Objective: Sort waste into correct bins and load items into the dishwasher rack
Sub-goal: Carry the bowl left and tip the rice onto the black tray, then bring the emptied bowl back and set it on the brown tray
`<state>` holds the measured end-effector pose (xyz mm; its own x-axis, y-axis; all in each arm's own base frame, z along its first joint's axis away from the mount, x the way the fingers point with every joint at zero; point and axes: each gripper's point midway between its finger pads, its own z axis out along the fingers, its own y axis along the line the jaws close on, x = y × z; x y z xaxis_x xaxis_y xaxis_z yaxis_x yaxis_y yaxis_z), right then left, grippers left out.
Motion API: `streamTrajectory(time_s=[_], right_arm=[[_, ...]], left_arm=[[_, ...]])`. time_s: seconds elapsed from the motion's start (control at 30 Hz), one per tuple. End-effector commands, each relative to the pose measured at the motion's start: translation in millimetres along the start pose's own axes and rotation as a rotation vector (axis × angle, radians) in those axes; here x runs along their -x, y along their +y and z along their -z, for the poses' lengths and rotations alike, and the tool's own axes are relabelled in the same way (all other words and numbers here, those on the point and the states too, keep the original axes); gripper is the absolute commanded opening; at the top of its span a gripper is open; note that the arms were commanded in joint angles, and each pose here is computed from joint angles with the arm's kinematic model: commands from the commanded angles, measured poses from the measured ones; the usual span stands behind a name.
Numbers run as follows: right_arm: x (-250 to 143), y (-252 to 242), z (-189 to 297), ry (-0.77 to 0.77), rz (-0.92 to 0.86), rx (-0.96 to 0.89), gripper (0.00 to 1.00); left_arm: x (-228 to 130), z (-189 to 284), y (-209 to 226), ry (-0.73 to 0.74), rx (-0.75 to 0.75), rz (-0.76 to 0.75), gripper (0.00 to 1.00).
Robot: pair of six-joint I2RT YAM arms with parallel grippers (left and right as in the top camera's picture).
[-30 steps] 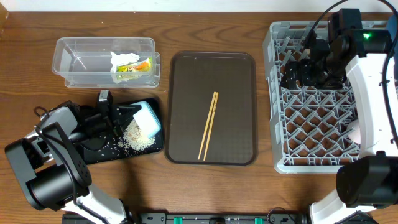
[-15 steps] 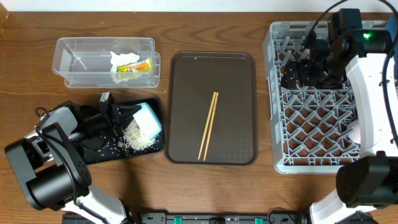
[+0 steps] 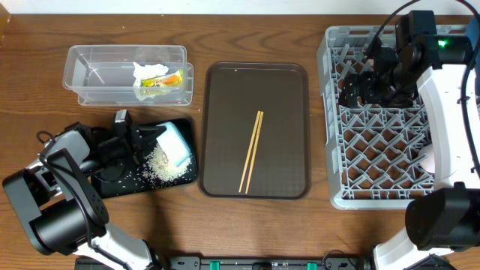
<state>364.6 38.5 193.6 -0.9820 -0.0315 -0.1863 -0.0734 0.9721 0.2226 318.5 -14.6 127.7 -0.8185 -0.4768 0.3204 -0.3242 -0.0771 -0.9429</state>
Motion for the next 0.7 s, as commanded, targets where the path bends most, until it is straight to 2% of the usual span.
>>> streamTrajectory(time_s=[0.0, 0.17, 0.27, 0.3, 0.33, 0.4, 0.43, 0.5, 0.67], right_arm=[[-2, 3, -2, 0.007, 0.011, 0.002, 0.99], [-2, 3, -2, 0.007, 0.011, 0.002, 0.99], [-2, 3, -2, 0.008, 0.011, 0.003, 0.99], [-2, 3, -2, 0.008, 0.011, 0.003, 0.99], [-2, 3, -2, 0.009, 0.011, 0.003, 0.99], [-2, 3, -2, 0.009, 0.011, 0.003, 0.99], [-2, 3, -2, 0.009, 0.011, 0.003, 0.99], [-2, 3, -2, 0.009, 0.011, 0.003, 0.99], [-2, 3, -2, 0.008, 0.011, 0.003, 0.99]], left_arm=[[1, 4, -1, -0.014, 0.007, -0.047, 0.06], [2, 6, -5, -0.020, -0.013, -0.037, 0.06], [0, 5, -12, -0.018, -0.044, -0.167, 0.06], [1, 5, -6, -0.021, -0.007, -0.213, 0.06], [4, 6, 5, -0.025, 0.061, -0.198, 0.06], [8, 8, 19, -0.038, 0.142, -0.089, 0.06], [6, 7, 12, -0.031, 0.101, -0.082, 0.06], [-6, 2, -15, -0.007, -0.044, -0.189, 0.06], [-16, -2, -25, 0.012, -0.028, -0.262, 0.06]])
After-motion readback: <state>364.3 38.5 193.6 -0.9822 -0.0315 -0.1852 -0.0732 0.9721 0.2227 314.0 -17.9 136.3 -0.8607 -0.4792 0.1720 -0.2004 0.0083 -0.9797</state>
